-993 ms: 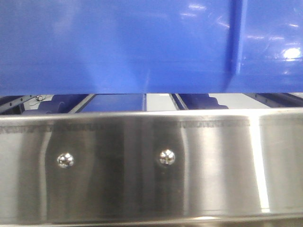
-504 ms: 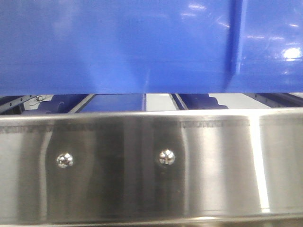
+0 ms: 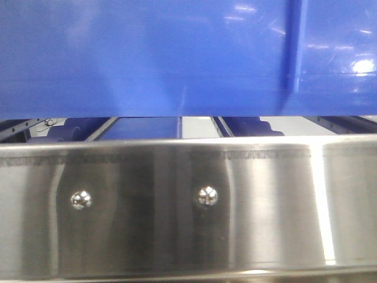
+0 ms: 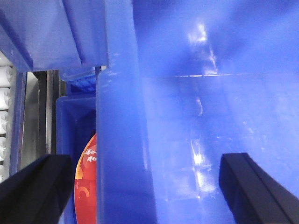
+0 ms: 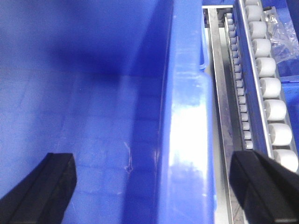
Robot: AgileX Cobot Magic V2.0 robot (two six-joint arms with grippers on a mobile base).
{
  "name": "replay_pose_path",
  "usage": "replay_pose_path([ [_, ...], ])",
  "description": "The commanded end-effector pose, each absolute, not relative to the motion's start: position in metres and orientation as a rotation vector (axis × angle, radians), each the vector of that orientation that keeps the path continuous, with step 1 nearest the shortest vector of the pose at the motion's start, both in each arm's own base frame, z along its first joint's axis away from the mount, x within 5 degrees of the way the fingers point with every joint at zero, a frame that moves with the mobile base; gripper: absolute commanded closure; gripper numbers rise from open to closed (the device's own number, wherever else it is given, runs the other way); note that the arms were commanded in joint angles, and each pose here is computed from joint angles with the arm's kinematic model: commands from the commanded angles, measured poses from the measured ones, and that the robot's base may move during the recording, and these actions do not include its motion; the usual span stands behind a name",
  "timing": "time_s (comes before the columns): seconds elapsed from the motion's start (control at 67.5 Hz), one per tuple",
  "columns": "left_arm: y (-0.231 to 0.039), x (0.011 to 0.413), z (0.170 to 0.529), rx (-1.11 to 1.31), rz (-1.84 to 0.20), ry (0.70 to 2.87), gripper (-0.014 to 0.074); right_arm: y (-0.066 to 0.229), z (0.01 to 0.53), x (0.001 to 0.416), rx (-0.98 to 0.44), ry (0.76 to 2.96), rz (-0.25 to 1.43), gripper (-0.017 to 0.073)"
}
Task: Move blue bin to conveyor side
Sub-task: 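Close both grippers on opposite side walls of the blue bin, then lift and pull the gripped blue bin off the rollers toward the robot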
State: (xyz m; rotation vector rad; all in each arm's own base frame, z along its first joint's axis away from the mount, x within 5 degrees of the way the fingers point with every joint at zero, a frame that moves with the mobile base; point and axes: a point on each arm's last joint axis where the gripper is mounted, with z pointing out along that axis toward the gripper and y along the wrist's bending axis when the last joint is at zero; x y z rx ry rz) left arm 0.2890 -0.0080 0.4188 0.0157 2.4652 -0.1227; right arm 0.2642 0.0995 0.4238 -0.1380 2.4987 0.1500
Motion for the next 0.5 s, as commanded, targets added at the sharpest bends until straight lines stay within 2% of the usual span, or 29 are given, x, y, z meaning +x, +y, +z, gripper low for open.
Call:
replay_pose_path([
  [0.0, -0.0085, 0.2896, 0.4184, 0.015, -0.131, 2.462, 0.0064, 0.0995, 0.4231, 0.2643, -0.146, 2.501, 0.139, 0.0009],
  [0.326, -0.0013, 0.2845, 0.4140, 0.028, -0.019, 2.538, 0.0064, 0.0998, 0.4210, 0.2650, -0.148, 2.517, 0.132, 0.0009],
  [0.489, -0.0035, 0.2851, 0.4145, 0.025, -0.052, 2.528, 0.0064, 0.0998, 0.4210, 0.2650, -0.148, 2.517, 0.132, 0.0009],
])
